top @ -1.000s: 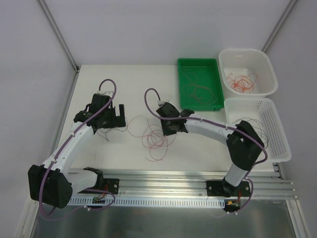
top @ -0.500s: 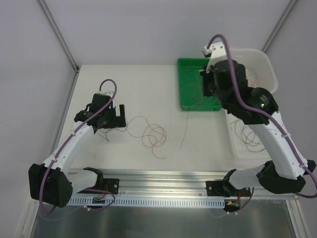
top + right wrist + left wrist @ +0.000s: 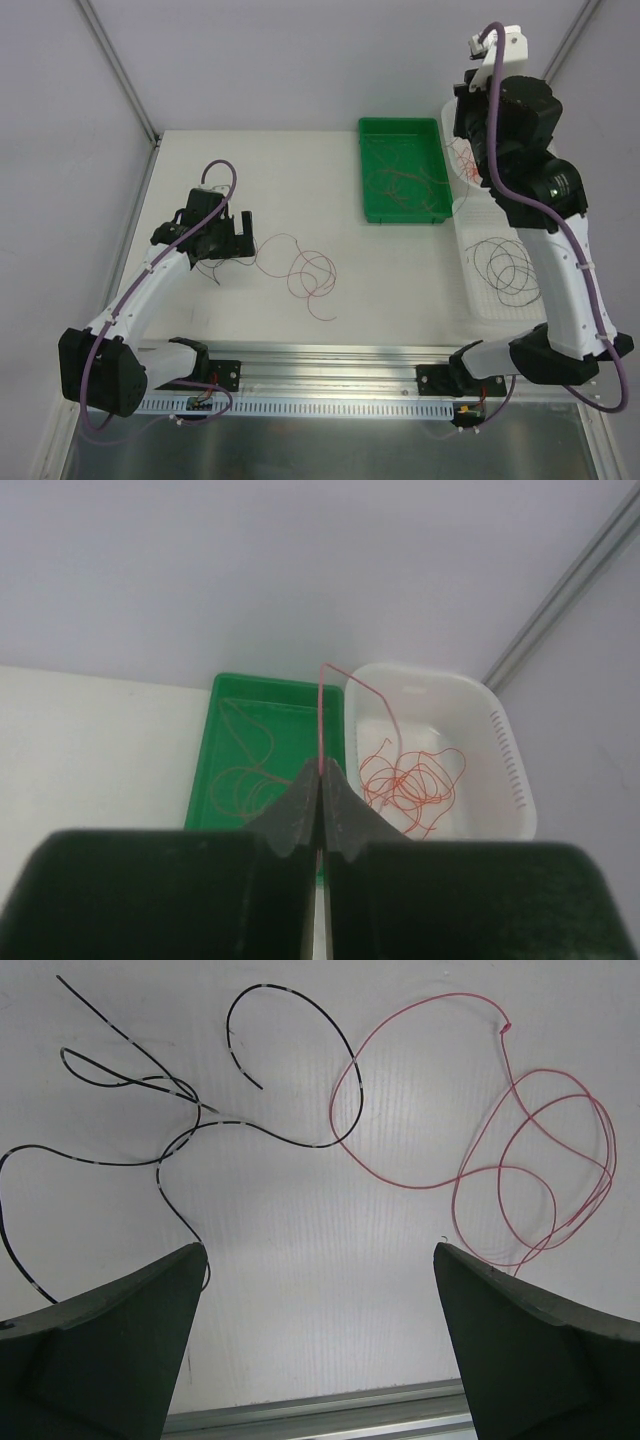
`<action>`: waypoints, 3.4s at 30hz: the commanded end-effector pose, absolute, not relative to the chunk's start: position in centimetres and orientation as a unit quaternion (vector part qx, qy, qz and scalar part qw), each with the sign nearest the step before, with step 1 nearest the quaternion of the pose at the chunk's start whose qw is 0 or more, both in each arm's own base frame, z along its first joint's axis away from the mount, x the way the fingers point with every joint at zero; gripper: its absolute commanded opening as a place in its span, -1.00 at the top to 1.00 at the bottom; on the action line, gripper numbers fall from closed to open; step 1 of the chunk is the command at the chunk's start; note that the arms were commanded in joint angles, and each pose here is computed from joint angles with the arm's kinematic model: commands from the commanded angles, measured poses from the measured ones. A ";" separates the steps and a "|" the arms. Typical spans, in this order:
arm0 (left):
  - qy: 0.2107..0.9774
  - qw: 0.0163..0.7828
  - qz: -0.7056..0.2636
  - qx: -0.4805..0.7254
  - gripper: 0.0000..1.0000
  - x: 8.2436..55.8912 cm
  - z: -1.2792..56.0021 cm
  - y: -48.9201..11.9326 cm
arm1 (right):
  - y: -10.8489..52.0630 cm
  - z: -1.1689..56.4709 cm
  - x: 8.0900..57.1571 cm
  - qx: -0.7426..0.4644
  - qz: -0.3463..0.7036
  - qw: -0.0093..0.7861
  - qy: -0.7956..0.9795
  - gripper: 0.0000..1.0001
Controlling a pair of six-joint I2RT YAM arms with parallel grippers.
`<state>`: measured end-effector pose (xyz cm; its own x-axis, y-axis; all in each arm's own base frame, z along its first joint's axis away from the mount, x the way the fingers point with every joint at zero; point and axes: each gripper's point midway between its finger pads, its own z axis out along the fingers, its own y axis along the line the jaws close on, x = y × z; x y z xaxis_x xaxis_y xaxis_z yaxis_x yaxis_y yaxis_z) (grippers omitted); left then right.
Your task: Untangle the cables
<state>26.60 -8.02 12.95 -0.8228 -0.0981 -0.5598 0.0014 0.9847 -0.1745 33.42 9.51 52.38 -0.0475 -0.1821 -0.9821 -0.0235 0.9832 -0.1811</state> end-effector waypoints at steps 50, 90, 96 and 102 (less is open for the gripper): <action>0.953 0.294 -0.072 -0.022 -0.99 26.7 12.6 -7.6 | 14.7 21.5 48.3 0.007 0.117 0.399 0.909 -0.37; 0.963 0.245 0.048 -0.104 1.00 26.8 9.8 -2.4 | 21.4 21.1 22.8 -0.163 0.243 0.374 0.880 -0.94; 0.939 0.339 -0.051 -0.005 1.00 28.0 17.0 -8.6 | 24.0 23.5 21.4 -0.189 0.309 0.381 0.850 -0.94; 0.886 0.408 -0.171 0.140 1.00 26.2 25.1 -16.0 | 25.7 26.4 20.9 -0.185 0.369 0.407 0.815 -0.96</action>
<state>27.60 -12.78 21.07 -0.7010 0.0410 -0.7120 0.1942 0.9716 -0.1352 21.13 24.28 23.10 -0.6482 -0.0882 -0.7564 -0.5560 0.7335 0.3909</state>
